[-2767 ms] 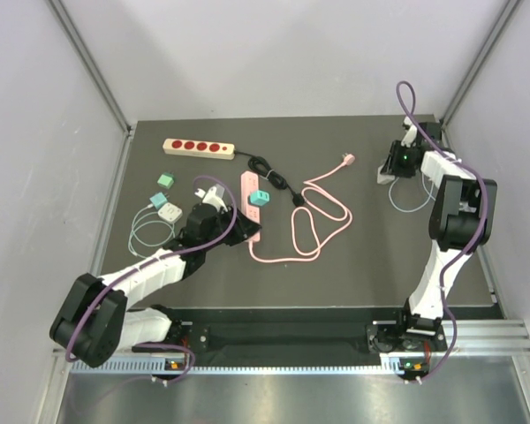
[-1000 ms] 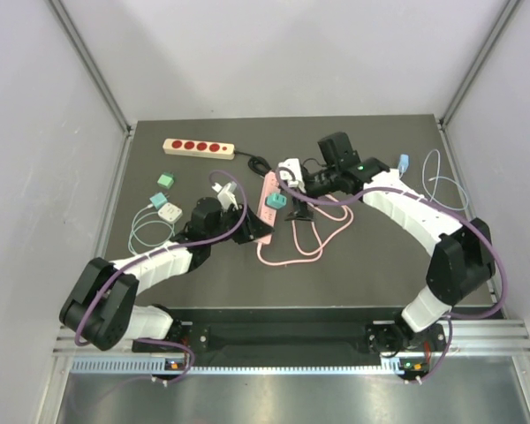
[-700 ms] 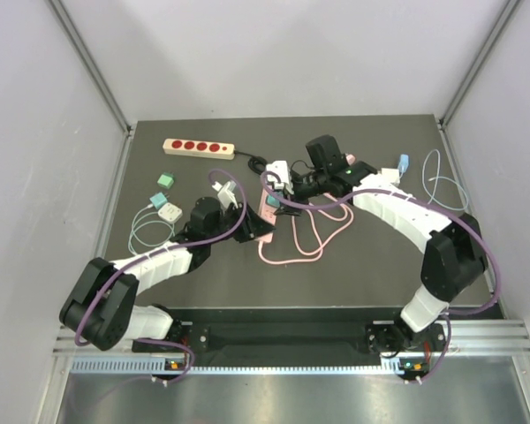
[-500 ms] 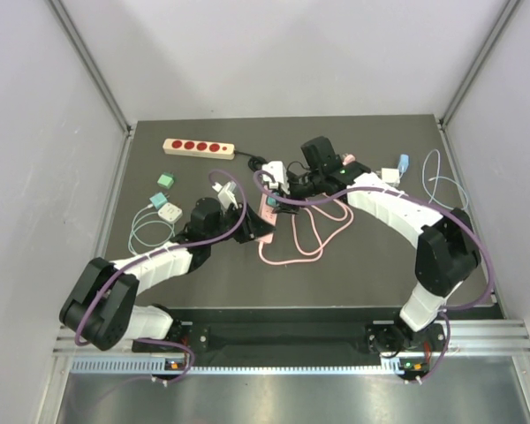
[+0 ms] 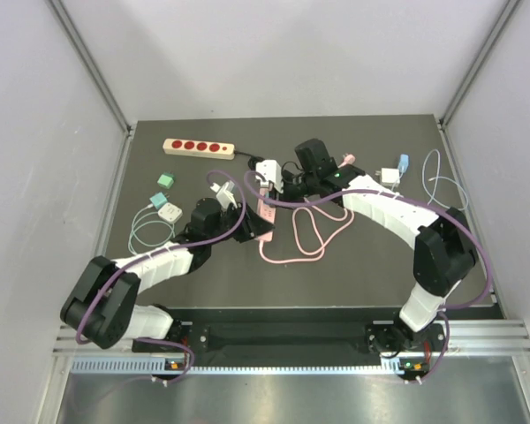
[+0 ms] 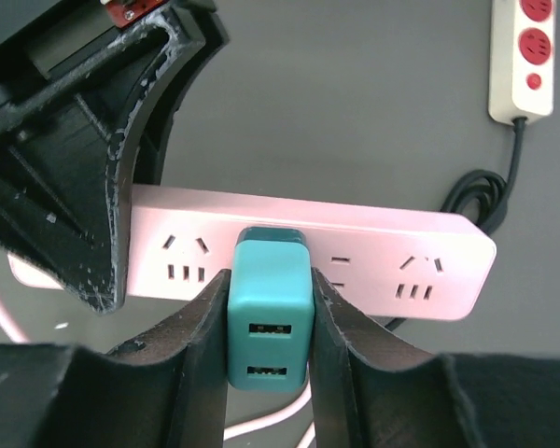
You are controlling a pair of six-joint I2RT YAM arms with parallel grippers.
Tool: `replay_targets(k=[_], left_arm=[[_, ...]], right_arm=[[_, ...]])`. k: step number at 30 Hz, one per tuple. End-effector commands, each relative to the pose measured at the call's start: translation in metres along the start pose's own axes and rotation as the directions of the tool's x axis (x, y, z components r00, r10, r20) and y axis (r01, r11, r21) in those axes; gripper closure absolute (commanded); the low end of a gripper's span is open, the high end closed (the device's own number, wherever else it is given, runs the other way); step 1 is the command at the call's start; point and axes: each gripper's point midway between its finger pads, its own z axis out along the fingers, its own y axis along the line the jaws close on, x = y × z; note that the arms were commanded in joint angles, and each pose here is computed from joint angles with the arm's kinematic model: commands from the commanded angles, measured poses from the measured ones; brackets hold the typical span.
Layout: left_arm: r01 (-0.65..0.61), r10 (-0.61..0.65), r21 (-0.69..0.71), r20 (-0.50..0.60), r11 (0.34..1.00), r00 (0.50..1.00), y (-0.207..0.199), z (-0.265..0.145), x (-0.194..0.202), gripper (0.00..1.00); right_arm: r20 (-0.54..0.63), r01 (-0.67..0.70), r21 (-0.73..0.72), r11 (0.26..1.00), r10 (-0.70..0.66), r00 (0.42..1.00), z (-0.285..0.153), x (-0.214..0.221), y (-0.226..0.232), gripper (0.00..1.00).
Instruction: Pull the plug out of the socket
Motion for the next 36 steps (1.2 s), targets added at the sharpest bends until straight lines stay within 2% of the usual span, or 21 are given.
replay_targets(k=[1, 4, 6, 7, 8, 10, 17, 22, 25, 26, 28, 29, 36], left_arm=[[0.016, -0.014, -0.022, 0.096, 1.0, 0.995, 0.001, 0.005, -0.021, 1.0], [0.041, -0.036, -0.056, 0.092, 0.998, 0.995, 0.01, 0.007, -0.018, 1.0], [0.032, -0.028, -0.058, 0.079, 0.998, 0.997, 0.012, 0.007, -0.015, 1.0], [0.028, -0.024, -0.062, 0.069, 0.998, 0.997, 0.013, 0.007, -0.013, 1.0], [0.007, -0.004, -0.055, 0.055, 0.998, 0.998, 0.011, 0.007, -0.012, 1.0], [-0.013, 0.015, -0.05, 0.038, 0.999, 0.999, 0.011, 0.005, -0.008, 1.0], [-0.032, 0.033, -0.057, 0.013, 0.998, 0.999, 0.018, -0.005, 0.005, 1.0], [-0.003, 0.006, -0.089, 0.033, 0.996, 0.999, 0.024, -0.006, 0.005, 1.0], [0.025, -0.019, -0.114, 0.052, 0.993, 0.998, 0.028, -0.005, 0.001, 1.0], [0.046, -0.039, -0.121, 0.058, 0.992, 0.998, 0.028, -0.004, 0.0, 1.0], [0.062, -0.054, -0.125, 0.067, 0.99, 0.996, 0.027, -0.001, -0.004, 1.0], [0.074, -0.066, -0.131, 0.064, 0.989, 0.996, 0.029, 0.001, -0.004, 1.0], [0.074, -0.068, -0.153, 0.046, 0.986, 0.997, 0.032, 0.006, -0.004, 1.0]], right_arm=[[0.028, 0.048, 0.142, 0.989, -0.052, 0.998, -0.012, -0.032, -0.01, 1.0], [0.024, 0.037, 0.15, 0.988, -0.041, 0.999, -0.012, -0.034, -0.002, 1.0], [0.009, 0.056, 0.071, 0.996, -0.057, 0.998, -0.012, -0.03, 0.013, 1.0], [0.004, 0.131, 0.043, 0.99, -0.132, 0.991, -0.015, -0.033, 0.012, 1.0], [-0.02, 0.122, 0.003, 0.993, -0.122, 0.992, -0.018, -0.024, 0.017, 1.0], [0.012, 0.135, -0.021, 0.991, -0.135, 0.991, -0.024, -0.027, 0.012, 1.0], [0.085, 0.045, -0.062, 0.997, -0.04, 0.996, -0.057, -0.015, -0.031, 1.0], [0.114, -0.014, -0.117, 0.993, 0.027, 0.993, -0.059, -0.015, -0.023, 1.0], [0.088, -0.044, -0.09, 0.995, 0.052, 0.995, -0.051, -0.018, -0.009, 1.0], [0.099, -0.019, -0.054, 0.998, 0.024, 0.995, -0.048, -0.025, -0.011, 1.0], [0.045, -0.049, 0.024, 0.999, 0.047, 0.998, -0.047, -0.018, -0.004, 1.0], [0.035, -0.021, 0.063, 0.998, 0.019, 0.999, -0.041, -0.024, -0.002, 1.0], [0.028, -0.048, 0.103, 0.994, 0.045, 0.999, -0.044, -0.028, 0.018, 1.0]])
